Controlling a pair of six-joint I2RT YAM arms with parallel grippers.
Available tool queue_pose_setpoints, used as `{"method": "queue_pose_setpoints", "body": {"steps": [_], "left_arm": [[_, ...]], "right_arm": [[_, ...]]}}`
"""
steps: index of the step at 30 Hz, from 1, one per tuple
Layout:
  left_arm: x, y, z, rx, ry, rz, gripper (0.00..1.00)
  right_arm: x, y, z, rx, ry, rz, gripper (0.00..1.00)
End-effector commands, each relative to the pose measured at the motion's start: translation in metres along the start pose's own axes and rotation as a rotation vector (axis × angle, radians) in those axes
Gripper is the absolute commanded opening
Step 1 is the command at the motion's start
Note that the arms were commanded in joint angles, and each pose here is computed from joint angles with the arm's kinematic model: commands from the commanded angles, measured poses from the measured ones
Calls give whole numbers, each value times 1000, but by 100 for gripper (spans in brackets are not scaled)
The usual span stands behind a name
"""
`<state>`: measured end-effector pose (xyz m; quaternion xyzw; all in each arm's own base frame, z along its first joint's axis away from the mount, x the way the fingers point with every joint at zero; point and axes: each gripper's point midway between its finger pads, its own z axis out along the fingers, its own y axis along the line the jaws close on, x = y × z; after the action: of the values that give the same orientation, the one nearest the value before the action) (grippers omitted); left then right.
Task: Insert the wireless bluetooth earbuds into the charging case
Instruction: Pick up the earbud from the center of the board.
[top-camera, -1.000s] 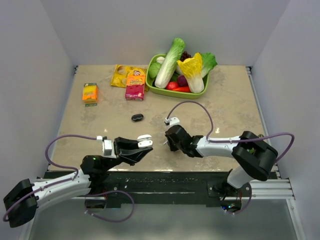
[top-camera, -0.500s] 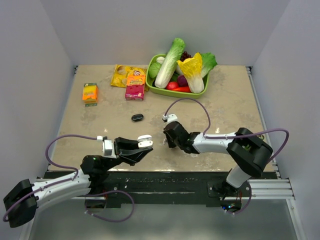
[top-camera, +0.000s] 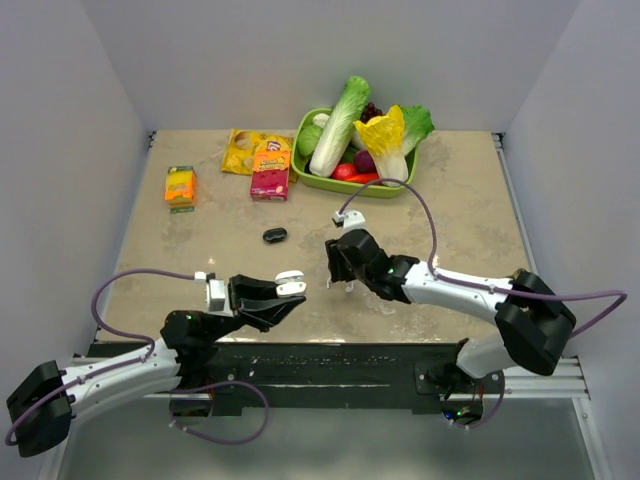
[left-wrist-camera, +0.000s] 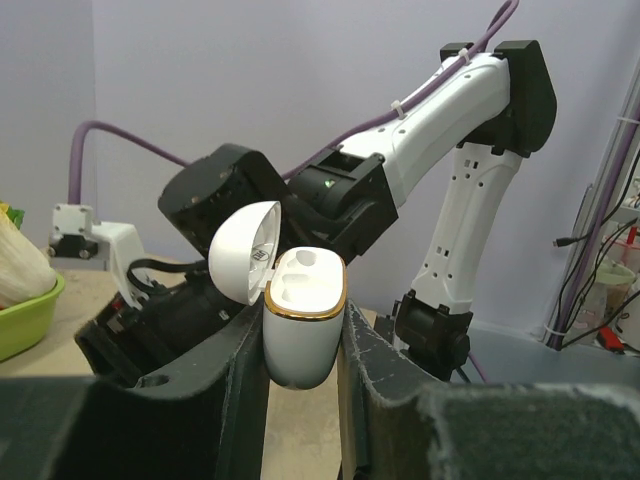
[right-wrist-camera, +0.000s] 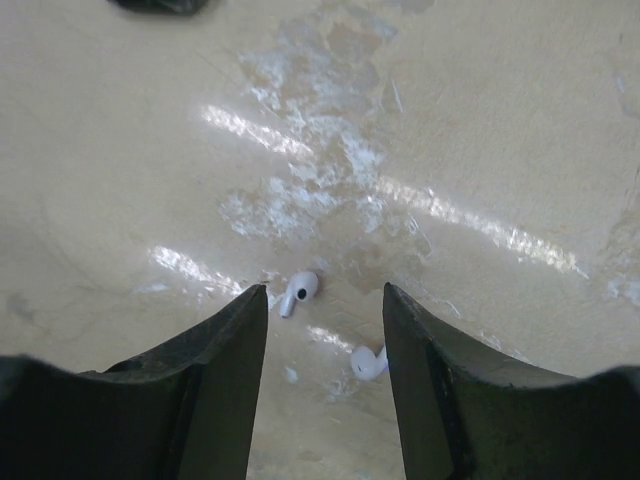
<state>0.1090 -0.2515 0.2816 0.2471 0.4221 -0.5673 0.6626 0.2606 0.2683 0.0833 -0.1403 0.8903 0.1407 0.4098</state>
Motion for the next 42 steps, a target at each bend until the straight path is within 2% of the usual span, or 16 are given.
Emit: {"method": "queue_pose_setpoints", "body": {"steps": [1,10,30,42], "left_arm": [[73,13,-57,-70,165,-36,0],[72,14,-58,-78,158,-45,0],[72,12,-63,-69,140,-47,0],[71,9,-66,-59,132,-54,0]], "right_arm": [[-36,20,-2,-24,-12,12,53],[-12,30,24,-6,188,-71,51],[33,24,48,34,327,-59,50],[51,19,51,45,380,-80,42]]}}
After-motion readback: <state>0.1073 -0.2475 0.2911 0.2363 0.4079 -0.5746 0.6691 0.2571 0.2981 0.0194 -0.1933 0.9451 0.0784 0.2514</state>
